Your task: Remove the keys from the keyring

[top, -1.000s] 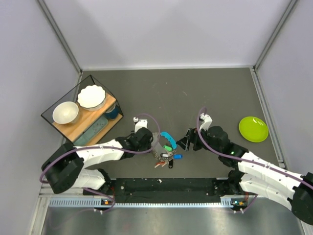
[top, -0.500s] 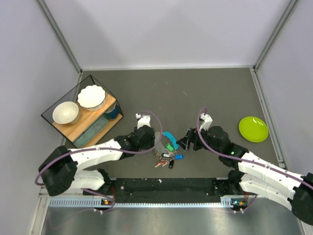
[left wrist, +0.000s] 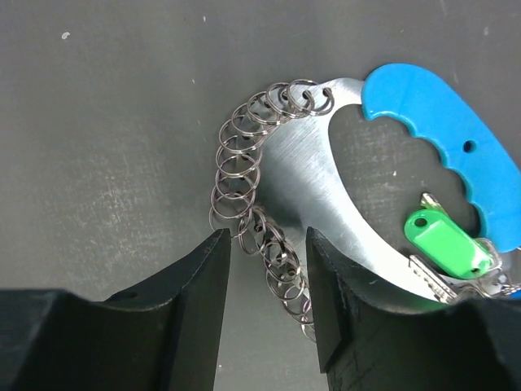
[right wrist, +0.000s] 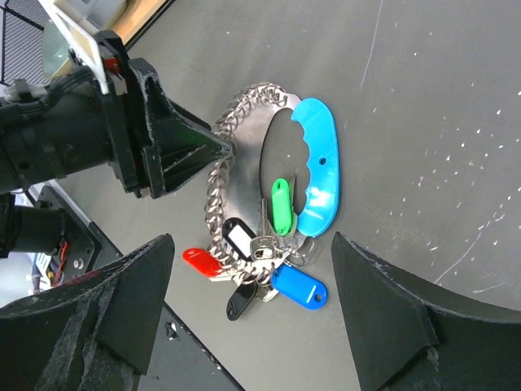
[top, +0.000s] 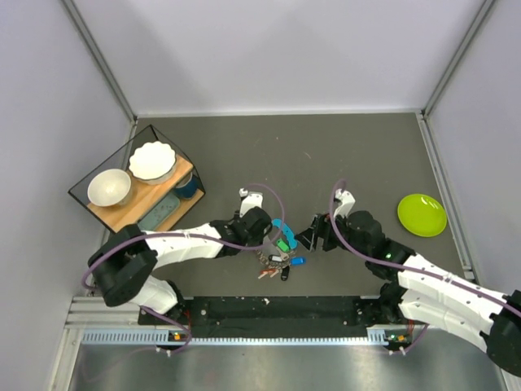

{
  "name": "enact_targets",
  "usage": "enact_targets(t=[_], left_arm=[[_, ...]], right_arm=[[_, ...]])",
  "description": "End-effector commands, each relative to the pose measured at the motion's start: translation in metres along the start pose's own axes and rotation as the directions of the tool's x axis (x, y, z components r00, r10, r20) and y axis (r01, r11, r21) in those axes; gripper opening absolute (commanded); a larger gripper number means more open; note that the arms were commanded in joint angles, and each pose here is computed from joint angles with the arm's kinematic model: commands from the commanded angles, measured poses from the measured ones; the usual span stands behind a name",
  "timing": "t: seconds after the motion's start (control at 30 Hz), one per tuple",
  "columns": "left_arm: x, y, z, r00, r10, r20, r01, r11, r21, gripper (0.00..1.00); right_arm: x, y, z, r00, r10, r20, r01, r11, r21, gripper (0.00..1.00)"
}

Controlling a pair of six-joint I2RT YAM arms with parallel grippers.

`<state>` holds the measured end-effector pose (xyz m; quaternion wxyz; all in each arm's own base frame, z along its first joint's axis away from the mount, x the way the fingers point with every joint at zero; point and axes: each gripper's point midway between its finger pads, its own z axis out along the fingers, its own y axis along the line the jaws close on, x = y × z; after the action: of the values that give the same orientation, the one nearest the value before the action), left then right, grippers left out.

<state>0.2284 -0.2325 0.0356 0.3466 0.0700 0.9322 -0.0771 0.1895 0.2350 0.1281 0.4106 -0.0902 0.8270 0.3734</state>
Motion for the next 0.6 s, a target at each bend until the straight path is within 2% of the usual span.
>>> enact_targets(t=[0.0,0.27,0.37,0.5,0.53,0.57], left_arm=[[-0.008,0.001,0.001,1.000,0.012,0.019,-0.011,0.999,-0.041,0.47],[0.001,0.006,0.007,1.000,0.022,0.000,-0.022,0.997,-0.070,0.44],[0.003,0.003,0.009,1.000,0.022,-0.010,-0.023,0.998,-0.059,0.40],[0.006,-0.002,0.011,0.999,0.029,-0.032,-0.030,0.999,-0.038,0.21],[0.005,-0.005,0.010,0.999,0.032,-0.033,-0.033,0.999,-0.030,0.10],[0.004,-0.007,0.010,0.999,0.033,-0.035,-0.034,0.999,-0.021,0.03]], right_arm=[[-0.011,0.001,-0.003,0.999,-0.020,0.050,0.020,1.000,-0.003,0.79],[-0.009,-0.003,-0.002,0.999,-0.017,0.052,0.016,1.000,0.010,0.78],[-0.008,-0.003,-0.002,0.999,-0.006,0.052,0.006,1.000,0.007,0.78],[-0.005,-0.003,-0.001,0.999,0.012,0.051,-0.012,1.000,-0.001,0.78],[-0.005,-0.003,-0.001,0.998,0.015,0.053,-0.015,1.000,-0.003,0.79],[-0.006,-0.002,-0.001,0.998,0.018,0.060,-0.017,1.000,-0.010,0.78]])
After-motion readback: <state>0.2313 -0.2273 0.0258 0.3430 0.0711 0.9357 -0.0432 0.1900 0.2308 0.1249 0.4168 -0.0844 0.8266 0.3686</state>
